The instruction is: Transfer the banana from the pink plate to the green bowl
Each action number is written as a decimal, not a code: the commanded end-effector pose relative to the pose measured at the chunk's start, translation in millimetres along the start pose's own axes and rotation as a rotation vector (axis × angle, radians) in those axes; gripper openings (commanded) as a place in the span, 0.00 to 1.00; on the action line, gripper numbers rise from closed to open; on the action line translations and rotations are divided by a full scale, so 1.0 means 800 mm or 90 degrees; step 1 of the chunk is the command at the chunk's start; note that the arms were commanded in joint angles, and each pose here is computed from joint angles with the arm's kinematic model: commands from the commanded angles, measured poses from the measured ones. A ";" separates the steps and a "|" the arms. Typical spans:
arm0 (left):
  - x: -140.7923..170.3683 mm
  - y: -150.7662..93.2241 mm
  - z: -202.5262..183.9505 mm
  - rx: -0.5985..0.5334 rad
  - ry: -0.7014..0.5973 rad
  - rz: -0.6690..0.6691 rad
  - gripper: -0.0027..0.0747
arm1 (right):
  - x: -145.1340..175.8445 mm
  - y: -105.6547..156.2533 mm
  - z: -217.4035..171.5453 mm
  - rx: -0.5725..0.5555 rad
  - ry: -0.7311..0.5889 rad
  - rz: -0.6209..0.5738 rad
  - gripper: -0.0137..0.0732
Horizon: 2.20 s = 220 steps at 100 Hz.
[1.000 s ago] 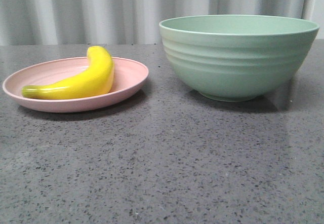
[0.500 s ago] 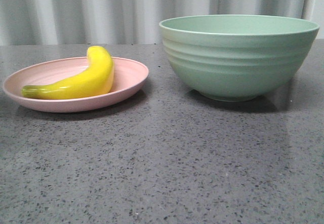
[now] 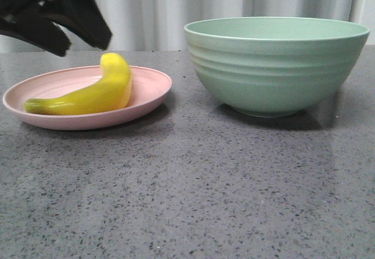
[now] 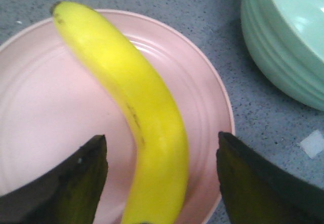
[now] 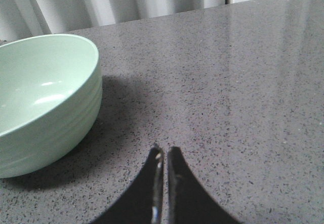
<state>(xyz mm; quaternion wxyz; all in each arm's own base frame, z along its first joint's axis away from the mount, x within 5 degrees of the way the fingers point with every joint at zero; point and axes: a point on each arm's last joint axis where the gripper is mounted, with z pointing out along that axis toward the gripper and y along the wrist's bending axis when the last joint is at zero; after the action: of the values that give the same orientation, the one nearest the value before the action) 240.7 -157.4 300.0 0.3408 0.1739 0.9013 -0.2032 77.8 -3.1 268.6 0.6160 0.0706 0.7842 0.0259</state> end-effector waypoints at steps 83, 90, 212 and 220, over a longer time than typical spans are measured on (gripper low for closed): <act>-0.010 -0.007 0.049 0.022 0.036 -0.050 0.50 | -0.019 0.000 -0.001 0.006 -0.053 -0.008 0.07; -0.010 -0.007 0.049 0.022 0.038 -0.050 0.40 | -0.019 0.000 -0.001 0.006 -0.053 -0.008 0.07; -0.059 -0.093 -0.071 0.106 -0.042 0.271 0.01 | -0.143 0.074 0.020 -0.227 0.133 -0.056 0.49; -0.051 -0.111 -0.072 0.132 -0.039 0.299 0.01 | -0.158 0.091 0.028 -0.269 0.140 -0.048 0.52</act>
<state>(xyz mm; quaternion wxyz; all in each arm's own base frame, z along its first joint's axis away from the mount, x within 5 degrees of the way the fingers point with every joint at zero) 213.7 -204.7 364.0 0.3380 0.3916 0.8355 -0.1851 123.2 39.2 369.9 0.5016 -0.0807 0.8496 0.1418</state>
